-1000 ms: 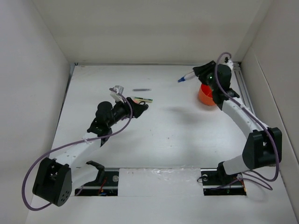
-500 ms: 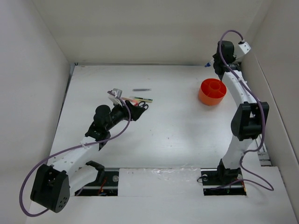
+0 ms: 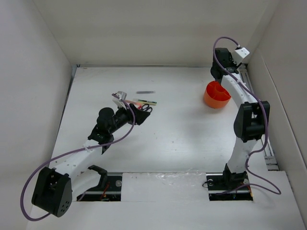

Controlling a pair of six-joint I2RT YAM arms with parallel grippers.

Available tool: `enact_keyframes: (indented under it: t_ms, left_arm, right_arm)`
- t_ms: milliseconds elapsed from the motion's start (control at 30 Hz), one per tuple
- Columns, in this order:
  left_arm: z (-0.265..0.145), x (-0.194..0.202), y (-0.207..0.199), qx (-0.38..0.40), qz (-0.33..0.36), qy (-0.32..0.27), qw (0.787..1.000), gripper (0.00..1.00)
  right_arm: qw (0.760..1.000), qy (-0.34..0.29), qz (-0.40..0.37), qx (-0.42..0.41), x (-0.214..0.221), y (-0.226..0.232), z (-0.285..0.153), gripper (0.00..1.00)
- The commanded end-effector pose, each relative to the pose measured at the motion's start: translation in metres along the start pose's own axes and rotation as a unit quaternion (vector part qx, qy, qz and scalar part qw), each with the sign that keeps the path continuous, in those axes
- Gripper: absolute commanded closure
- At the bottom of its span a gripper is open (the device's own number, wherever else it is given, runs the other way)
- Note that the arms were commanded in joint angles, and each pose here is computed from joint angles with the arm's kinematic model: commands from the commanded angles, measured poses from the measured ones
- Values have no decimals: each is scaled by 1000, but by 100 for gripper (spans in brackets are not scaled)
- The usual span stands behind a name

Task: Sort the stationery into containers
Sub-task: Place the stationery in the drawer.

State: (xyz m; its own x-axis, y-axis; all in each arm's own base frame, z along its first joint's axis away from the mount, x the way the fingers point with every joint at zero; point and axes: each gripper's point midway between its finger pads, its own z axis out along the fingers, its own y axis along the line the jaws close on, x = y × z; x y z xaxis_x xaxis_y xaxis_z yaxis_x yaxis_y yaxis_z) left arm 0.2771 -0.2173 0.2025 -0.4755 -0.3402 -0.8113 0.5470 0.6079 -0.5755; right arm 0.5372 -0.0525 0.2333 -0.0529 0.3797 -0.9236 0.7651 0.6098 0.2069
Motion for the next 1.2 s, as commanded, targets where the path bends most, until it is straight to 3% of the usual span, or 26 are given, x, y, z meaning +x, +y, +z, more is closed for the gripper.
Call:
enact_keyframes:
  t_ms: [0,600,867,967,1067,1167]
  left_arm:
    - [-1,-13,-14,28,12,-20,999,44]
    - [0,-12,-12,22,10,-19,1000,44]
    - [0,-10,-7,9,6,-17,1000,43]
    - [0,-10,-7,9,6,-17,1000,43]
    - [0,-10,-3,-1,4,-19,1000,43]
    - [-4,-20,-2,-15,7,-40,999,45]
  right_arm:
    - [999,-31,5,8,-26,-4,-10,76]
    - [999,10,-52,3,24,9,2,70]
    - [999,7,-38,-17,9,15,-10,36]
    - [999,-4,-17,-36,-12,22,-25,30]
    - [998,-2,8,-69,-25,32,-47,30]
    - [989,14,29,-146,-23,55,-86,46]
